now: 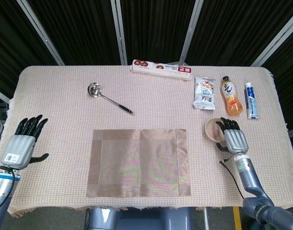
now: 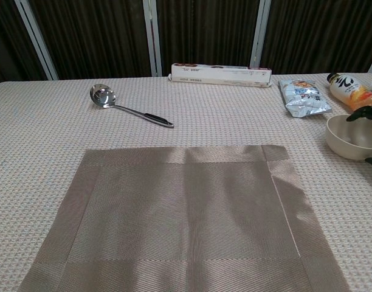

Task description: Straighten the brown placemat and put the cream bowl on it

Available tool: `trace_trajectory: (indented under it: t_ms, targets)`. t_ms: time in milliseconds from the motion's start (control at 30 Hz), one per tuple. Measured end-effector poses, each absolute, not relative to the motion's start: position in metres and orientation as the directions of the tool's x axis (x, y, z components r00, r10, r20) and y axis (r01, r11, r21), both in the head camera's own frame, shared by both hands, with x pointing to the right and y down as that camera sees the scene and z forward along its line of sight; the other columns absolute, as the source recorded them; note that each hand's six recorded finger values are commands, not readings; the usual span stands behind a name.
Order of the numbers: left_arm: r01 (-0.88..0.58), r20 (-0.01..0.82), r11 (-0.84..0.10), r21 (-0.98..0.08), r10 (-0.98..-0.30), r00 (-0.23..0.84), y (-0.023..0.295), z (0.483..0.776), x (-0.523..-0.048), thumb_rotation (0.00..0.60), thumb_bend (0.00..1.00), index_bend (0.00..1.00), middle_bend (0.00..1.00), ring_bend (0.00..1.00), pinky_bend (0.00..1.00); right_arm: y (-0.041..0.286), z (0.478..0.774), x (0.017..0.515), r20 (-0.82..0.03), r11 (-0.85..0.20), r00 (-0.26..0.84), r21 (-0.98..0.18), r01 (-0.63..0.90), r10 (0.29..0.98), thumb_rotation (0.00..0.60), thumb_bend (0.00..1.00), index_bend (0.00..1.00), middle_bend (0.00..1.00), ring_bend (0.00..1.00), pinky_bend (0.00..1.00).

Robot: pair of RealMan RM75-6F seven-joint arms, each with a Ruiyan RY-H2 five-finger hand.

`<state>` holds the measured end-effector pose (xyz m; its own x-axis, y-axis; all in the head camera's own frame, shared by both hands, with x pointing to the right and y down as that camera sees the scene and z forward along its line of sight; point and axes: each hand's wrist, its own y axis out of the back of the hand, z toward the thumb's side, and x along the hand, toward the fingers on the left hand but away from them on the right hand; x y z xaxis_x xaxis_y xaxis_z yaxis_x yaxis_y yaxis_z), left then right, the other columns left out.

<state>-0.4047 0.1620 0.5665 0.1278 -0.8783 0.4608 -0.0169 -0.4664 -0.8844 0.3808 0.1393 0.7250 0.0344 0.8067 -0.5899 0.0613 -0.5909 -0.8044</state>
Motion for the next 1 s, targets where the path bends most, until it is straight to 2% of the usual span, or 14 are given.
trace_trajectory:
  t_ms: [67, 167, 200, 367, 567, 833, 933, 1000]
  targets:
    - [-0.019, 0.459, -0.465, -0.885, -0.879, 0.130, 0.162, 0.566, -0.404, 0.600, 0.00, 0.00, 0.00, 0.00, 0.00, 0.138, 0.727, 0.383, -0.575, -0.576, 0.031, -0.816, 0.054, 0.817, 0.600, 0.41, 0.73, 0.00, 0.00, 0.00]
    - [-0.022, 0.457, -0.464, -0.886, -0.879, 0.132, 0.162, 0.565, -0.404, 0.600, 0.00, 0.00, 0.00, 0.00, 0.00, 0.136, 0.728, 0.386, -0.550, -0.551, 0.027, -0.833, 0.045, 0.834, 0.600, 0.41, 0.76, 0.00, 0.00, 0.00]
    - [-0.023, 0.457, -0.463, -0.886, -0.880, 0.132, 0.162, 0.565, -0.404, 0.600, 0.00, 0.00, 0.00, 0.00, 0.00, 0.136, 0.729, 0.387, -0.541, -0.542, 0.029, -0.839, 0.045, 0.840, 0.600, 0.42, 0.83, 0.00, 0.00, 0.00]
    - [-0.028, 0.454, -0.462, -0.887, -0.880, 0.137, 0.163, 0.563, -0.403, 0.600, 0.00, 0.00, 0.00, 0.00, 0.00, 0.138, 0.728, 0.386, -0.521, -0.523, 0.053, -0.850, 0.056, 0.852, 0.600, 0.43, 0.85, 0.00, 0.00, 0.00]
    - [-0.037, 0.452, -0.461, -0.887, -0.880, 0.143, 0.164, 0.561, -0.401, 0.600, 0.00, 0.00, 0.00, 0.00, 0.00, 0.139, 0.722, 0.384, -0.491, -0.496, 0.080, -0.865, 0.069, 0.867, 0.600, 0.43, 0.74, 0.00, 0.00, 0.00]
    - [-0.050, 0.444, -0.454, -0.889, -0.885, 0.142, 0.164, 0.558, -0.402, 0.600, 0.00, 0.00, 0.00, 0.00, 0.00, 0.128, 0.693, 0.369, -0.365, -0.384, 0.143, -0.912, 0.143, 0.920, 0.600, 0.43, 0.75, 0.00, 0.00, 0.00]
    - [-0.057, 0.444, -0.456, -0.888, -0.884, 0.145, 0.163, 0.557, -0.402, 0.600, 0.00, 0.00, 0.00, 0.00, 0.00, 0.125, 0.674, 0.352, -0.296, -0.335, 0.218, -0.926, 0.172, 0.930, 0.600, 0.43, 0.77, 0.00, 0.00, 0.00]
    - [-0.060, 0.444, -0.456, -0.888, -0.884, 0.148, 0.163, 0.557, -0.403, 0.600, 0.00, 0.00, 0.00, 0.00, 0.00, 0.124, 0.661, 0.337, -0.254, -0.313, 0.283, -0.931, 0.187, 0.925, 0.600, 0.43, 0.74, 0.00, 0.00, 0.00]
